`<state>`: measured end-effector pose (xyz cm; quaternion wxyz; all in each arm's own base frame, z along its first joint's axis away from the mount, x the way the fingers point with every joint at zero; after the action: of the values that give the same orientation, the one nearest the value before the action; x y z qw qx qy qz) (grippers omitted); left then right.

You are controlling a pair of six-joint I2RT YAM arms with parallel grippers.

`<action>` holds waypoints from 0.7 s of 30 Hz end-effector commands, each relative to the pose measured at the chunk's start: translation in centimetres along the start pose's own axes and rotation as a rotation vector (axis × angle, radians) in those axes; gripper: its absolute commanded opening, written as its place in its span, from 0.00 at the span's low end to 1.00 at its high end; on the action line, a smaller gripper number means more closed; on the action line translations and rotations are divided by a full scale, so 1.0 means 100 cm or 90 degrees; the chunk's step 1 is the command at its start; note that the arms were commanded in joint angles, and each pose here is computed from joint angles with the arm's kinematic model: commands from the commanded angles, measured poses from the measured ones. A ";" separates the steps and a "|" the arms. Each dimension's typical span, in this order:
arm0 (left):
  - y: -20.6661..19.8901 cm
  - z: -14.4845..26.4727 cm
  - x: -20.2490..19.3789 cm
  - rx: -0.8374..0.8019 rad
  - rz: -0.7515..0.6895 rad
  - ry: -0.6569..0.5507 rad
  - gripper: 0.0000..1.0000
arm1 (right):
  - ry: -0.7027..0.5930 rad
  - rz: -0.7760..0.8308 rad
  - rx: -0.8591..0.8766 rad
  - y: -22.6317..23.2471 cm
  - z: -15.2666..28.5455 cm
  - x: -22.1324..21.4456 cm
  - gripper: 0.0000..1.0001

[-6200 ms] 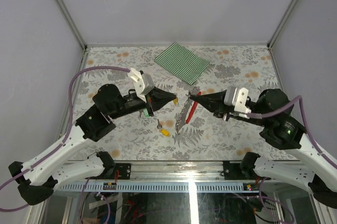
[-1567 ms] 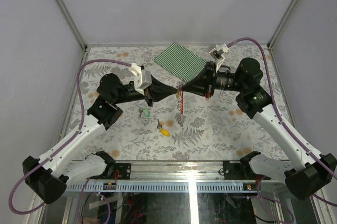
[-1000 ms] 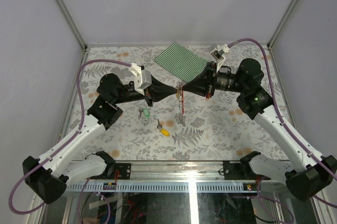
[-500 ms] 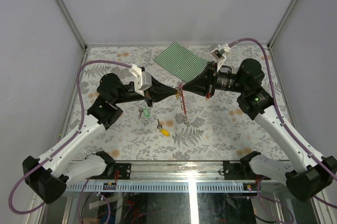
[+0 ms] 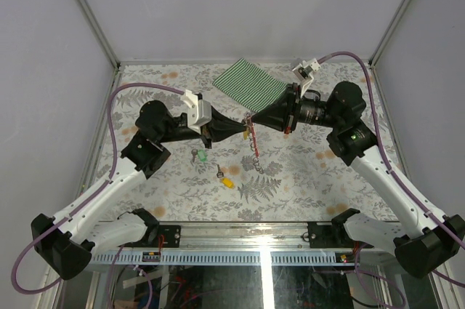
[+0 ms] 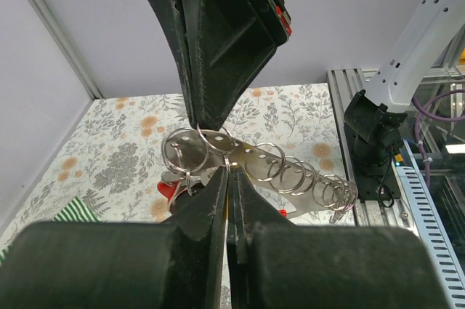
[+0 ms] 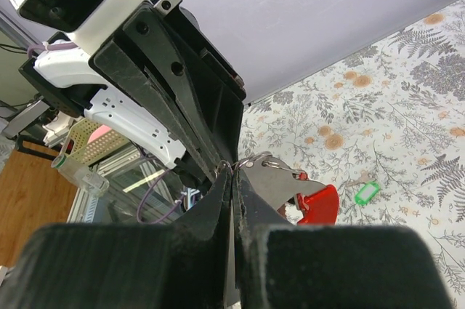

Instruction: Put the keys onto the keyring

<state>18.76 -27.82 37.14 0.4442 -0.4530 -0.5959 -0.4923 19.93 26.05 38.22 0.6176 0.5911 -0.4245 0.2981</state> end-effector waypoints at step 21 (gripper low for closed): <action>-0.003 -0.006 0.019 0.011 -0.013 -0.037 0.01 | -0.168 0.053 -0.008 0.019 0.009 0.046 0.00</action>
<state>18.94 -28.26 36.83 0.4556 -0.4500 -0.5947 -0.4861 20.22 25.83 38.55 0.6113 0.5970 -0.4455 0.2674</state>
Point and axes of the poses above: each gripper's point midway between its finger pads, its own z axis back along the fingers, its own y axis along the line the jaws close on, x = y × z, the point moved 2 cm from there along z, back along the fingers, and after that the axes turned 1 degree about -z, right-handed, at the moved point
